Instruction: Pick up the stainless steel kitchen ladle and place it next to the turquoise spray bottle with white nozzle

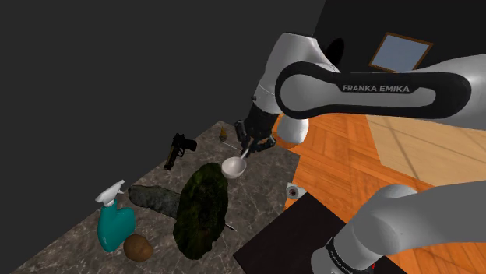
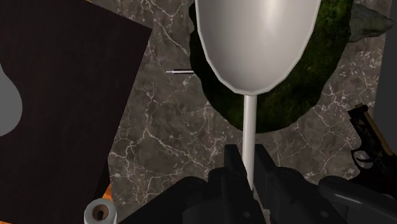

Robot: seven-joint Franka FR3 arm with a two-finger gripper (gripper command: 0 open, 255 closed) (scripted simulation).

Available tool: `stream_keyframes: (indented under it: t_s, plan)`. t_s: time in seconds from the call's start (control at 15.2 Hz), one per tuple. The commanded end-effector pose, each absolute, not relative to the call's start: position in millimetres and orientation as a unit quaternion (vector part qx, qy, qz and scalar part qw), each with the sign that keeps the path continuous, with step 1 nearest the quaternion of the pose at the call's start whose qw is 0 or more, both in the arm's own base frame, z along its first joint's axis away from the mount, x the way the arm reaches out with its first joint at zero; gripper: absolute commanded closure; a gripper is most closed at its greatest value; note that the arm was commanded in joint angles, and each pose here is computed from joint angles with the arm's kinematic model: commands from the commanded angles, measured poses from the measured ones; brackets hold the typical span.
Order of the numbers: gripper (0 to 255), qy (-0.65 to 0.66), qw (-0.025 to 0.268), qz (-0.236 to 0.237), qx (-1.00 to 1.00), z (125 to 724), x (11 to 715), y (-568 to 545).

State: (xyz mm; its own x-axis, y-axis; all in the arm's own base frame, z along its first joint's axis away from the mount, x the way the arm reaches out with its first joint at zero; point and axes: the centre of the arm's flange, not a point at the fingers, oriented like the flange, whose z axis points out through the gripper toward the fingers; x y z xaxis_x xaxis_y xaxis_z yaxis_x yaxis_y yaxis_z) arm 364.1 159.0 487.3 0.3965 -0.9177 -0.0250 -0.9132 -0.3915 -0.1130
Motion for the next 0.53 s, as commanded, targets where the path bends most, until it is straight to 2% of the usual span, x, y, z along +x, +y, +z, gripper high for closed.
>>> stream_keyframes:
  t_s: [0.0, 0.46]
  plan:
    - [255, 0.550, 0.054, -0.020, -0.833, 485.8, 359.6, 185.7]
    - [255, 0.550, 0.054, -0.020, -0.833, 486.0, 349.6, 277.5]
